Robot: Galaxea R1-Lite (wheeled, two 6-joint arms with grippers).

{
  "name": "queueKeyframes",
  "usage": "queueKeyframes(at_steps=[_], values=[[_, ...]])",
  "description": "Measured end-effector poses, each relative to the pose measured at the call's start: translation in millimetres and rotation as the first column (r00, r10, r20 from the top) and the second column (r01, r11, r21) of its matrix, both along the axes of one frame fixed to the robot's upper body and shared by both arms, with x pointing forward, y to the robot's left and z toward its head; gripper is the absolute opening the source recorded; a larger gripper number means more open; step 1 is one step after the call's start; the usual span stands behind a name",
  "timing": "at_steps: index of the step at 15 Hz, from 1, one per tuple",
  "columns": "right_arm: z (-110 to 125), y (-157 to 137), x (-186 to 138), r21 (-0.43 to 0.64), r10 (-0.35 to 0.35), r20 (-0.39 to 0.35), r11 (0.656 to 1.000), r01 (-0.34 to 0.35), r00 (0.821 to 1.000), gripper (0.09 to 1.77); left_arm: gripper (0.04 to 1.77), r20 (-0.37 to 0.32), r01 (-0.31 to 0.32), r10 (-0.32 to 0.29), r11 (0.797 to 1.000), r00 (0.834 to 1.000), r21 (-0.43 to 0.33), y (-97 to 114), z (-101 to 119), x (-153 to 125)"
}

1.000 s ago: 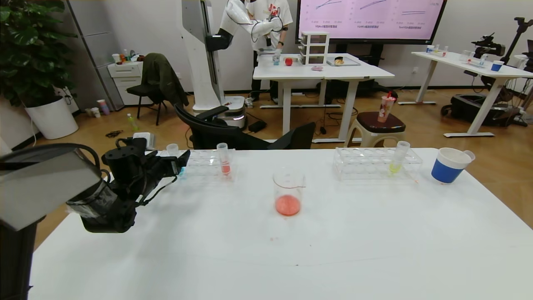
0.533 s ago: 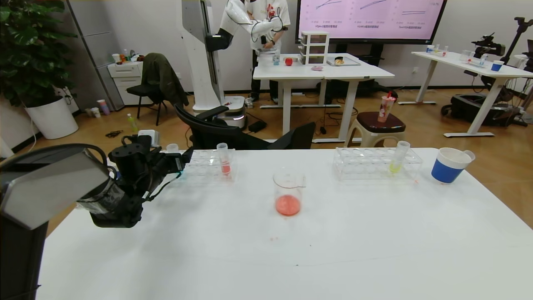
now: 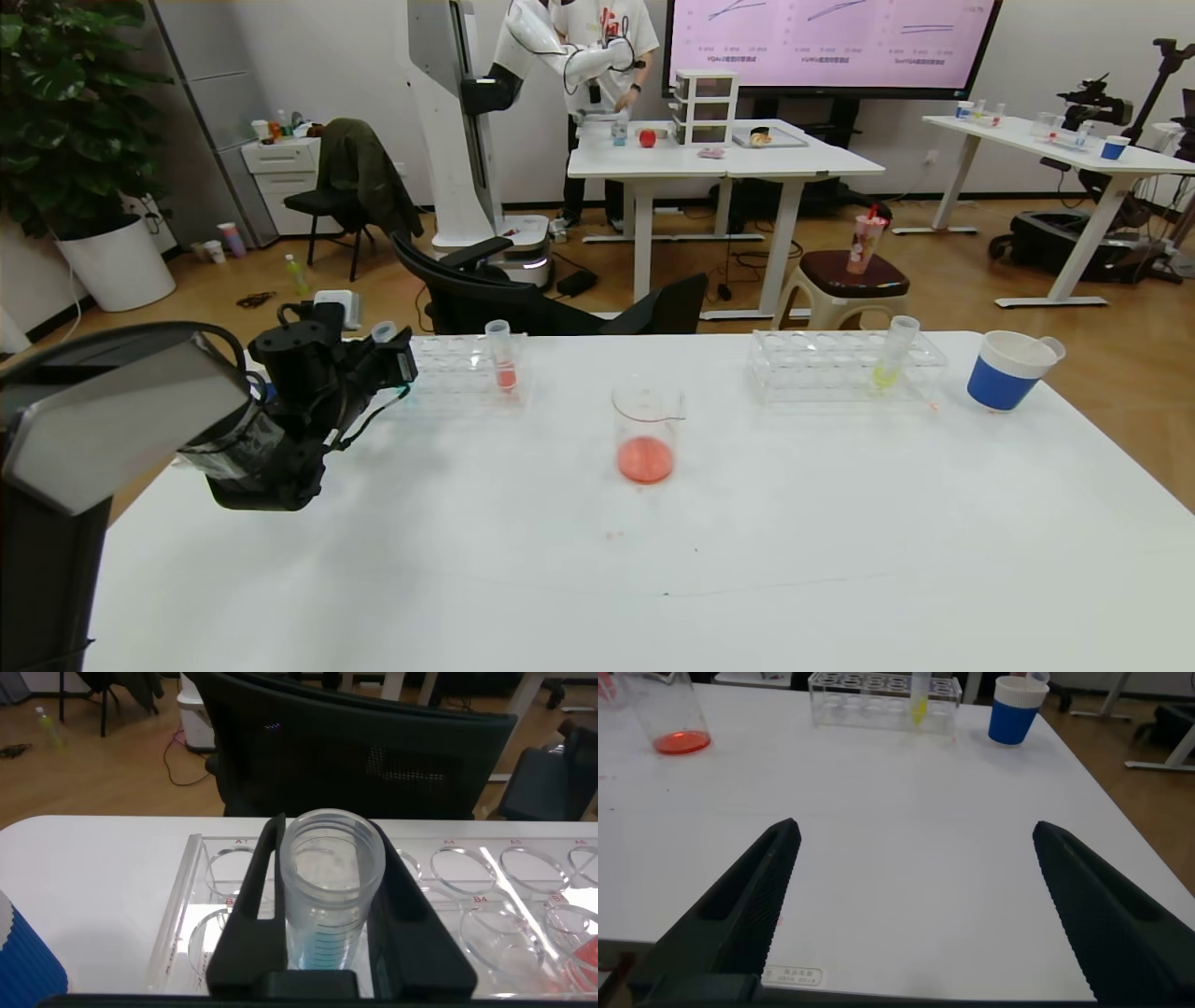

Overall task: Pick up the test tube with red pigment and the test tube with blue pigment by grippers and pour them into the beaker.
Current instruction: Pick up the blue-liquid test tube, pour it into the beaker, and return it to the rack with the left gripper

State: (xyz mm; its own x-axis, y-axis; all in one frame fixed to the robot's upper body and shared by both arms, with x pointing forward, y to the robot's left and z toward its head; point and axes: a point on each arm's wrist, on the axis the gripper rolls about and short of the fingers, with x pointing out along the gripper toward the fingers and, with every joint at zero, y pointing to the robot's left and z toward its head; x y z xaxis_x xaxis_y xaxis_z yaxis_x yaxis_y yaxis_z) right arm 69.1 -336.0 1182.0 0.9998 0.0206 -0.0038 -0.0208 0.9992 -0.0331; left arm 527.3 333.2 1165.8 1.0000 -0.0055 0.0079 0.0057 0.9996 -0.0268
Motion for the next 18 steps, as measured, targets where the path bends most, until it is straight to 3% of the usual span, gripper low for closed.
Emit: queueKeyframes(at_steps=[1, 2, 4, 10, 18], values=[[0, 0, 0, 0.000, 0.000, 0.000, 1.000, 0.000, 1.000, 1.74, 0.38, 0.001, 0.000, 0.000, 1.000, 1.000, 0.000, 0, 0, 0], [0, 0, 0, 0.000, 0.000, 0.000, 1.000, 0.000, 1.000, 1.74, 0.60, 0.002, -0.001, 0.001, 1.000, 1.000, 0.000, 0, 1, -1], [0, 0, 0, 0.000, 0.000, 0.000, 1.000, 0.000, 1.000, 1.74, 0.50, 0.001, -0.001, 0.001, 1.000, 1.000, 0.000, 0, 1, -1], [0, 0, 0, 0.000, 0.000, 0.000, 1.000, 0.000, 1.000, 1.74, 0.51, 0.013, 0.014, -0.014, 1.000, 1.000, 0.004, -8, 14, -2], [0, 0, 0, 0.000, 0.000, 0.000, 1.000, 0.000, 1.000, 1.74, 0.51, 0.004, 0.057, -0.057, 0.998, 0.998, 0.010, -25, 92, -17]])
